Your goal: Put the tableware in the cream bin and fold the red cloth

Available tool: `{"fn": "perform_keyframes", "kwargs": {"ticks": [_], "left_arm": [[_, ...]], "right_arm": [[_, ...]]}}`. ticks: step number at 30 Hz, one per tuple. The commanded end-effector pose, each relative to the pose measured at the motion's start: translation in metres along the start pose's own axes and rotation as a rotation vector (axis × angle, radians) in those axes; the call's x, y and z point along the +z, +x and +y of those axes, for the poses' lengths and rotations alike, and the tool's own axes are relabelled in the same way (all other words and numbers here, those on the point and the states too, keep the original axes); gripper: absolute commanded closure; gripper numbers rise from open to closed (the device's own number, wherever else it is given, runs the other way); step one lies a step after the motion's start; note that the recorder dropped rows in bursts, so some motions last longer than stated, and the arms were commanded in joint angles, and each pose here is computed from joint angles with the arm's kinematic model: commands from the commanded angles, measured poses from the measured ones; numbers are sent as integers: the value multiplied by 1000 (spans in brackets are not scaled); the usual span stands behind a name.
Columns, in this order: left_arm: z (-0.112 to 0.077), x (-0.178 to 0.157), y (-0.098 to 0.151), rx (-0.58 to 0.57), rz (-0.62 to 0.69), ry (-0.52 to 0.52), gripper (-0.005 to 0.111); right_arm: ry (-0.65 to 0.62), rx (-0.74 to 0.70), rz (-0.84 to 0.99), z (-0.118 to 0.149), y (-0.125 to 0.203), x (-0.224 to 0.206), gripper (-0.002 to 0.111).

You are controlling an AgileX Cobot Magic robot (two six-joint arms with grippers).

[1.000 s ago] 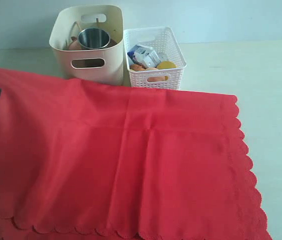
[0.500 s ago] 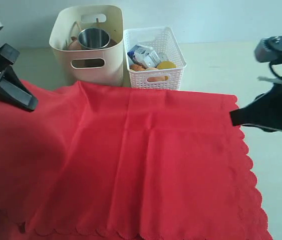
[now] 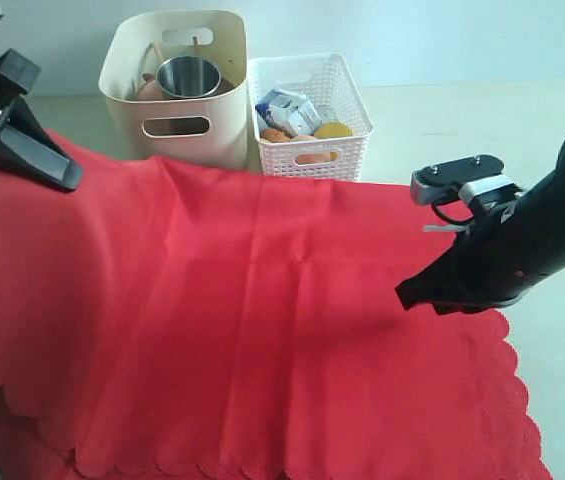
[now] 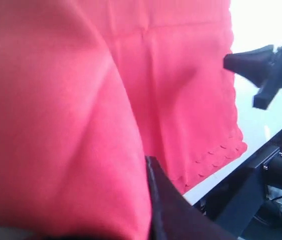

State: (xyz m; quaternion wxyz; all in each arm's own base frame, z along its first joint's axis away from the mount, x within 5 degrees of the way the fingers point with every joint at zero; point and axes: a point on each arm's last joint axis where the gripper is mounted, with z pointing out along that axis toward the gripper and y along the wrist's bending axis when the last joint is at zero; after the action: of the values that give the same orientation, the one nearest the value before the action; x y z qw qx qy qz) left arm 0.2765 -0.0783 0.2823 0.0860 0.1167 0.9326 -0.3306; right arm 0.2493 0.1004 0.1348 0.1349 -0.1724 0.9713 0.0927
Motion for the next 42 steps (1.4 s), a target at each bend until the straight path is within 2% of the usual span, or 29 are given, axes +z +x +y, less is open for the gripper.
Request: {"fn": "perform_keyframes", "kwargs": {"ticks": [1,8,13,17,23,31,38,42], "left_arm": [[-26,-14,-7,34,-65,68,107],[-62,20,-6,108,4,105,107],[-97,53,-7,158,46,134,107],[-123,78,-10,173,77,153,107],[-150,115,-17,189,102,171,107],[-150,168,-31,84,128,185,104],[-139,200,-38,-12,152,210,79],[-137,208,-45,-31,98,222,66]], "right_arm": [[17,9,16,-3,-1,17,108],[18,32,42,-5,1,29,108],[19,33,43,-5,2,29,108],[19,39,43,-5,2,29,108],[19,39,43,-5,2,29,108],[16,64,43,-5,2,29,108],[31,44,-11,-3,-3,1,108],[131,55,-56,-11,-8,-38,108]]}}
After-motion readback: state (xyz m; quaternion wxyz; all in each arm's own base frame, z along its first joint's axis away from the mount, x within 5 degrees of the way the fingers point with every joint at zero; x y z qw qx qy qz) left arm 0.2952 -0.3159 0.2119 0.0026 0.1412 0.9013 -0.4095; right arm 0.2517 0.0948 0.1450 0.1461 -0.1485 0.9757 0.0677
